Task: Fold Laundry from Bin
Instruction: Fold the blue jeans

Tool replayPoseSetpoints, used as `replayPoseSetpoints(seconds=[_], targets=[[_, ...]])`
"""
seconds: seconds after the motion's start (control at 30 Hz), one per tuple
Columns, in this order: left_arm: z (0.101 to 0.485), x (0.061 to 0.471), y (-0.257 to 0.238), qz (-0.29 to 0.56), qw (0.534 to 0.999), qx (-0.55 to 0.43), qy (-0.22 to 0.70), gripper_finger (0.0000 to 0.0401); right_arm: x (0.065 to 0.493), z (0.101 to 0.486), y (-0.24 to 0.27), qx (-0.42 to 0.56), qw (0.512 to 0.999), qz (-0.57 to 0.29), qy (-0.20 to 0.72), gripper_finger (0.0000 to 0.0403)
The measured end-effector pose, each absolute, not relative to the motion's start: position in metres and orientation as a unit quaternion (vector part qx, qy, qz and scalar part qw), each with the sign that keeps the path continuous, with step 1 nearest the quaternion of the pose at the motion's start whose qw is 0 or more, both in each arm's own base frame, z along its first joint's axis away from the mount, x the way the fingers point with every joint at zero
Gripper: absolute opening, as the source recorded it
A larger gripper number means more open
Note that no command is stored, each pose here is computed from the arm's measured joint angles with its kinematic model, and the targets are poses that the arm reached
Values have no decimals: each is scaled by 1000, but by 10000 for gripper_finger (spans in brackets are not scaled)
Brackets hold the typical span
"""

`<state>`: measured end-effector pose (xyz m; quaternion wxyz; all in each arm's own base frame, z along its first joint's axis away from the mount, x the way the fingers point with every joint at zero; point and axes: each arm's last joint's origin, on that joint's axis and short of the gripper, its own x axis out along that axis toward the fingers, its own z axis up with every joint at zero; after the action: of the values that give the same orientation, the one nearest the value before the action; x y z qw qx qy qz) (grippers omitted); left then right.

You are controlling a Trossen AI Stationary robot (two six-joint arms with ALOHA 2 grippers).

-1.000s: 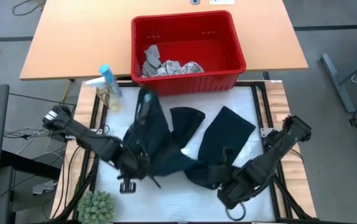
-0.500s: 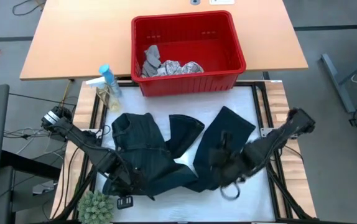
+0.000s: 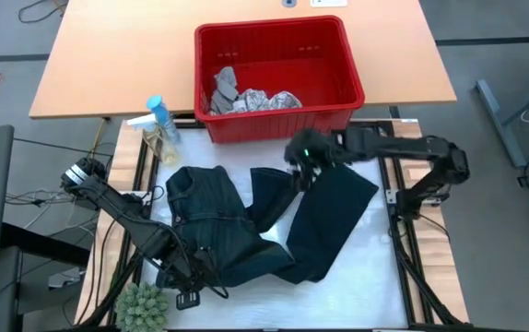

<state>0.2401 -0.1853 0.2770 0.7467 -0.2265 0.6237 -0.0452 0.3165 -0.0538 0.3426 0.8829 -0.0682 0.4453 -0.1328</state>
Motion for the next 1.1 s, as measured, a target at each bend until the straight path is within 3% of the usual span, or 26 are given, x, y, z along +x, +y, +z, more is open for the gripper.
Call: replayPoseSetpoints(seconds=[0.33,0.97,1.1], targets=[[277,240,-185,-29,742,-244,624,11,352,280,-112,-35,865,-66,496,261],[277,240,-185,-29,744,-242,623,11,384,193,-127,-6,822,0,570,259],[277,240,-185,-30,744,-238,623,11,385,186,-127,-1,815,5,579,217]])
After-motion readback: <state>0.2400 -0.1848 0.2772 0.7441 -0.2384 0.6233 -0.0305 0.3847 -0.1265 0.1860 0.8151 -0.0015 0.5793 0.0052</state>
